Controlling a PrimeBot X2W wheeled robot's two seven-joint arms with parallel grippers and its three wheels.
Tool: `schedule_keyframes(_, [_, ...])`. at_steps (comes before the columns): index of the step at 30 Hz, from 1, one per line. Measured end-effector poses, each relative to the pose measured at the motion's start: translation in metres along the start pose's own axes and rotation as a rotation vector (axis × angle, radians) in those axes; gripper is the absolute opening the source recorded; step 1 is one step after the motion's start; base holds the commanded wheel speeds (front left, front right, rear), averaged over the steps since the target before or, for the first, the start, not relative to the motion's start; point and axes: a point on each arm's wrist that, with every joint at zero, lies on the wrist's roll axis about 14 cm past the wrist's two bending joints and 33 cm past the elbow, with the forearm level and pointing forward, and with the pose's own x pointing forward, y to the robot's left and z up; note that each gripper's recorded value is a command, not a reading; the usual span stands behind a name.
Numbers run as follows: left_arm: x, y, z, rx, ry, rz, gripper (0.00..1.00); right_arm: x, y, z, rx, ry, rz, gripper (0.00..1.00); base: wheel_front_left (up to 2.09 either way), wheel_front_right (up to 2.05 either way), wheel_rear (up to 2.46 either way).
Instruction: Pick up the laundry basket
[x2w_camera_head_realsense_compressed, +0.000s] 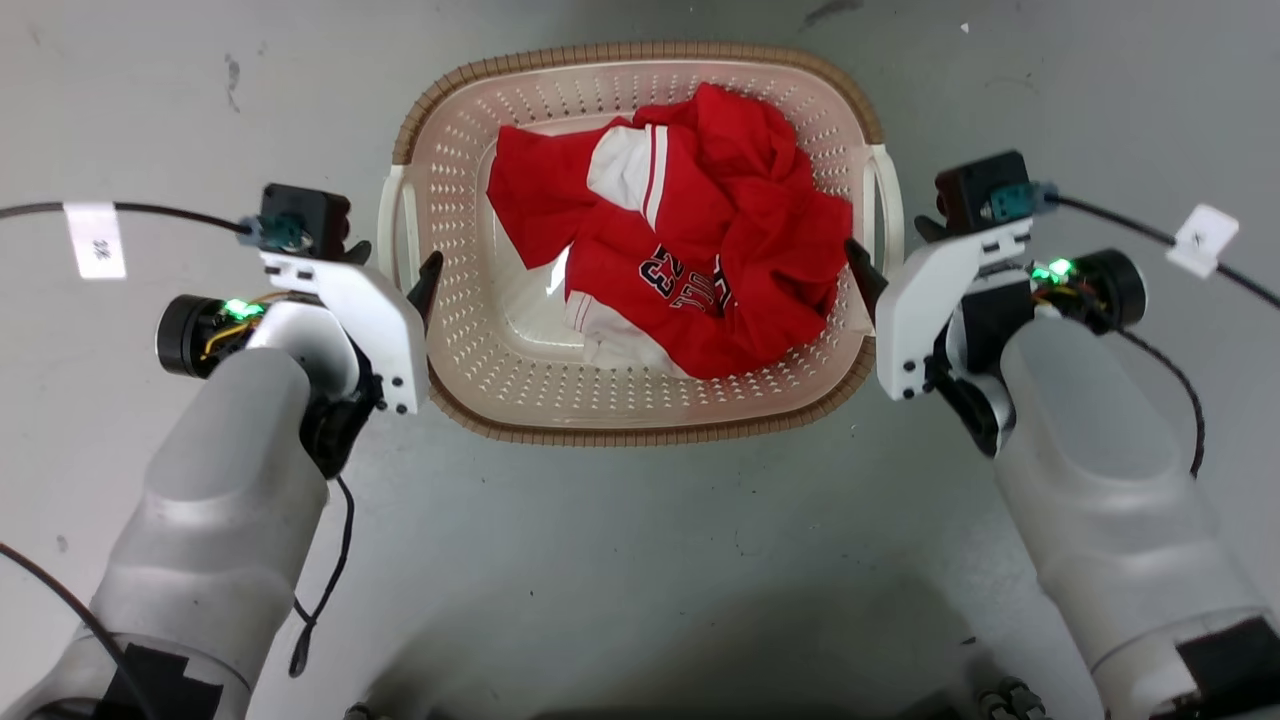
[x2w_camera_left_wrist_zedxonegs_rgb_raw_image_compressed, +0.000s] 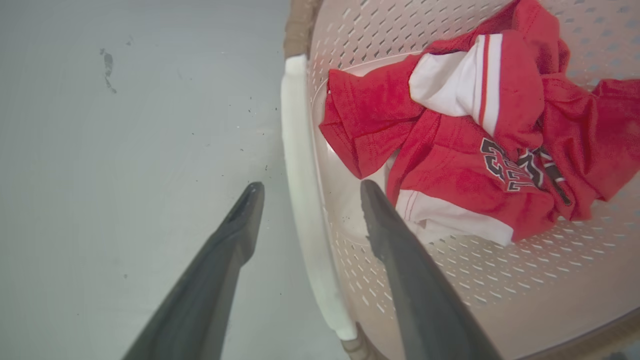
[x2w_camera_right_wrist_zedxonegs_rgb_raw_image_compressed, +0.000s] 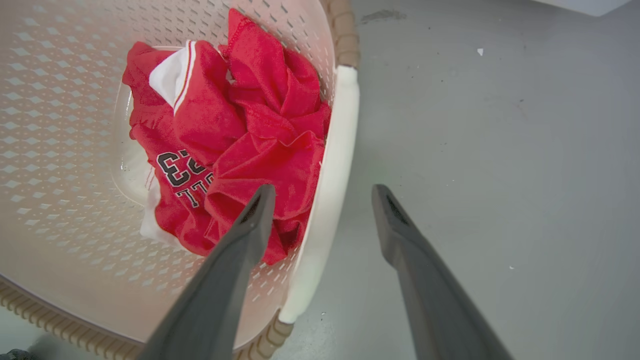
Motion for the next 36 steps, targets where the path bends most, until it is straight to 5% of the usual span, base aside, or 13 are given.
schedule_keyframes(31, [0.016, 0.006, -0.041, -0.023, 0.292, -0.046, 1.0, 0.041, 0.008, -0.033, -0.037, 0.263, 0.043, 1.0, 0.0, 0.0, 0.0])
schedule_keyframes(32, [0.016, 0.004, -0.043, -0.029, 0.298, -0.049, 0.54, 0.041, 0.008, -0.033, -0.038, 0.263, 0.043, 1.0, 0.0, 0.0, 0.0])
schedule_keyframes(33, [0.016, 0.002, -0.045, -0.036, 0.306, -0.055, 0.0, 0.042, 0.009, -0.033, -0.039, 0.264, 0.045, 0.51, 0.0, 0.0, 0.0])
schedule_keyframes(34, [0.016, -0.001, -0.046, -0.04, 0.31, -0.061, 0.0, 0.043, 0.009, -0.033, -0.04, 0.266, 0.046, 0.0, 0.0, 0.0, 0.0])
schedule_keyframes(36, [0.016, -0.003, -0.048, -0.048, 0.313, -0.07, 0.0, 0.045, 0.01, -0.034, -0.047, 0.265, 0.05, 0.0, 0.0, 0.0, 0.0])
